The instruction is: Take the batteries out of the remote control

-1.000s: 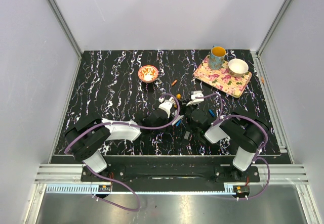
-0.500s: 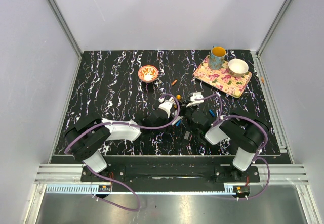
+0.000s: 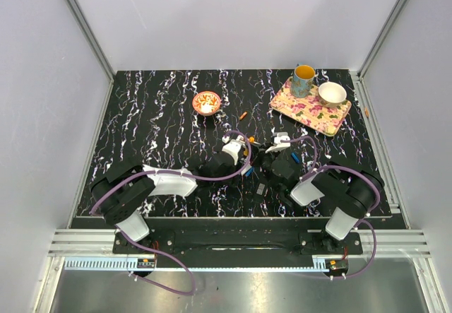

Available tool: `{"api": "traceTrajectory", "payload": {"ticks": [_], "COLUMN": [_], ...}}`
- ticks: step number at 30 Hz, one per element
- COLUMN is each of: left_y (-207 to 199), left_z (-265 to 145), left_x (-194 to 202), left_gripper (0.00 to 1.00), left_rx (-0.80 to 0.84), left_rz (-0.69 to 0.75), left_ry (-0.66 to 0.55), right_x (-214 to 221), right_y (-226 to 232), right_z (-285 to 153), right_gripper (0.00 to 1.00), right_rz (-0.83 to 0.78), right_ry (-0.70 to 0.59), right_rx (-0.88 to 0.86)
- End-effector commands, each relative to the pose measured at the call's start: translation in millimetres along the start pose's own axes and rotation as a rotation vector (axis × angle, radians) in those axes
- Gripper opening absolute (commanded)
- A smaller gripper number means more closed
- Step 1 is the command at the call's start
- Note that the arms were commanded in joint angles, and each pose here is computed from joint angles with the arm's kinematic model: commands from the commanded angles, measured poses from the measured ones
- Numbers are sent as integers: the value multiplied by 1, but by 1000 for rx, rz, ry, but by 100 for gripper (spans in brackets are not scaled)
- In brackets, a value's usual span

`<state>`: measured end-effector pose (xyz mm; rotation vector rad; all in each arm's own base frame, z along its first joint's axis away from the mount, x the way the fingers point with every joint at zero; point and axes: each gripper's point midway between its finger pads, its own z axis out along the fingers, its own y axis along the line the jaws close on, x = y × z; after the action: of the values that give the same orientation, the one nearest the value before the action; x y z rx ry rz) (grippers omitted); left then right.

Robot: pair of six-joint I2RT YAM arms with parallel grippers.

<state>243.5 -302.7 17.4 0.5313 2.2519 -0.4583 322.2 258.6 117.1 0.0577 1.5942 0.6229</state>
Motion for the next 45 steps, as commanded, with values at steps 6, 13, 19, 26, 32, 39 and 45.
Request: {"api": "traceTrajectory", "payload": {"ticks": [6, 13, 19, 26, 32, 39, 45], "left_y": [6, 6, 6, 8, 7, 7, 7], "left_z": [-7, -8, -8, -8, -8, -6, -6], "left_x": [77, 78, 78, 80, 80, 81, 83], "left_gripper": [0, 0, 0, 0, 0, 0, 0], "left_rx": [22, 23, 25, 19, 21, 23, 23], "left_rz": [12, 16, 19, 20, 15, 15, 14], "left_ry": [266, 273, 274, 280, 279, 282, 285], "right_x": [-44, -59, -53, -37, -25, -2, 1], "right_y": [1, 7, 9, 6, 5, 10, 10], "right_z": [3, 14, 20, 20, 16, 11, 3], "right_gripper": [0, 0, 0, 0, 0, 0, 0], "right_rz": [-37, -88, -115, -107, -84, 91, 248], "right_ry": [-176, -230, -222, -183, -146, -74, -46], "right_rx": [36, 43, 37, 27, 12, -24, -38]}}
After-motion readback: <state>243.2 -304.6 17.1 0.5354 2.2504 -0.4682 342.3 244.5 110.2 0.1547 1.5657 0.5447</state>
